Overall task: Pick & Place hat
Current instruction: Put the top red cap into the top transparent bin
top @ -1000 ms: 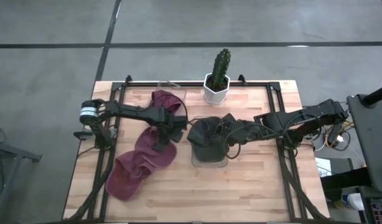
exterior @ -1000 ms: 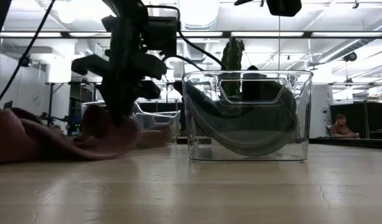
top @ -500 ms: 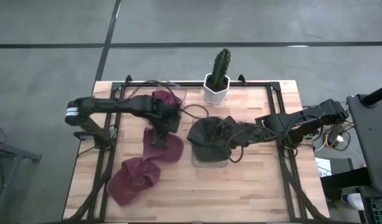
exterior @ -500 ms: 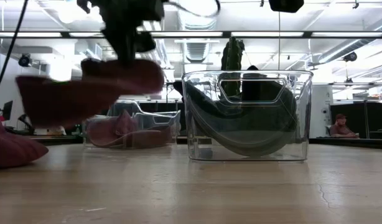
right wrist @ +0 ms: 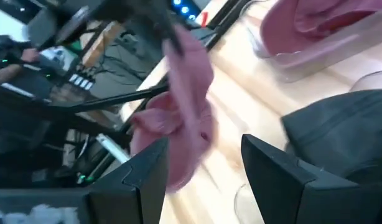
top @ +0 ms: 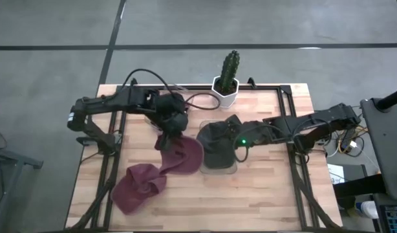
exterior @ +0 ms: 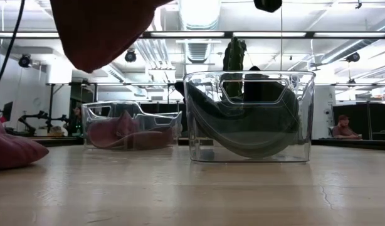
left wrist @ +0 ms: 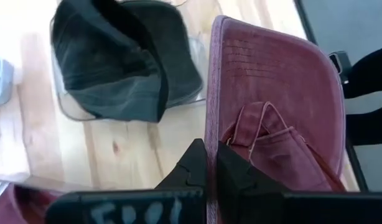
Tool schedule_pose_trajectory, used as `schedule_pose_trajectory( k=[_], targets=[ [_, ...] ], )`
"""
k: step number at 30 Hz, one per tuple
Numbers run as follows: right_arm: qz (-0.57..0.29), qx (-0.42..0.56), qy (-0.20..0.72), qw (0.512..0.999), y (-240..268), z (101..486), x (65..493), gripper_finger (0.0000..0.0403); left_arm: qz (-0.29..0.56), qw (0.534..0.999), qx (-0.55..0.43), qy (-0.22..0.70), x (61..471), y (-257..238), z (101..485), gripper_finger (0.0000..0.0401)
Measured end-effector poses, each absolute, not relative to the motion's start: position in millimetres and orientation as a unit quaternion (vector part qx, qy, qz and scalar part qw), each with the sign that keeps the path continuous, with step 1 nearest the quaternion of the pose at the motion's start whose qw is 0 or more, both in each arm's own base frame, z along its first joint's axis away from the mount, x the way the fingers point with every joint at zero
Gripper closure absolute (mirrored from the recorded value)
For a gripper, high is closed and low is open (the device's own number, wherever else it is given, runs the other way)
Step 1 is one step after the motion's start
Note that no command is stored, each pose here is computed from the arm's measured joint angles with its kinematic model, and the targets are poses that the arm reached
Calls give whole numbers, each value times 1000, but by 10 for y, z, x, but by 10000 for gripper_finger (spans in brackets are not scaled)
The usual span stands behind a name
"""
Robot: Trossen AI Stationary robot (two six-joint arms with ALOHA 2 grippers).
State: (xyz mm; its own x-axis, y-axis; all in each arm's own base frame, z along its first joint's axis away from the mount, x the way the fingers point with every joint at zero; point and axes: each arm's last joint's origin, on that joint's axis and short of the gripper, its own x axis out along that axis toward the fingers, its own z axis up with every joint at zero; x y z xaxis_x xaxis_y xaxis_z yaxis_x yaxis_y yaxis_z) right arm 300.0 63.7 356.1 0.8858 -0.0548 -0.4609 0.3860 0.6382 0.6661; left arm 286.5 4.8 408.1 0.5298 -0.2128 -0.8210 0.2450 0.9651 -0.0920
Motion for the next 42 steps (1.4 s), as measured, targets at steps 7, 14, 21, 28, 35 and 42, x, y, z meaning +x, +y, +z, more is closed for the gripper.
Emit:
schedule_pose_trajectory(
  k=[7, 14, 21, 28, 35, 42],
  targets=[
    [-126, 400, 189, 888, 565, 3583, 3160, 209, -169, 867, 16, 468, 3020, -114, 4035, 394],
    [-91, 396, 241, 882, 645, 3430, 3457, 209, -192, 862, 5, 469, 3119, -155, 3964, 394],
    [-88, 388, 259, 880, 697, 3343, 3725, 209, -205, 855, -5, 476, 3120, -171, 3945, 394],
    [-85, 393, 279, 872, 696, 3344, 3828, 259, -206, 854, -6, 478, 3115, -173, 3946, 394],
    [-76, 390, 305, 865, 692, 3341, 3790, 384, -194, 854, -12, 483, 3114, -166, 3938, 390],
    [-96, 396, 316, 857, 669, 3330, 3751, 391, -107, 858, -31, 501, 3108, -100, 3943, 344]
  ],
)
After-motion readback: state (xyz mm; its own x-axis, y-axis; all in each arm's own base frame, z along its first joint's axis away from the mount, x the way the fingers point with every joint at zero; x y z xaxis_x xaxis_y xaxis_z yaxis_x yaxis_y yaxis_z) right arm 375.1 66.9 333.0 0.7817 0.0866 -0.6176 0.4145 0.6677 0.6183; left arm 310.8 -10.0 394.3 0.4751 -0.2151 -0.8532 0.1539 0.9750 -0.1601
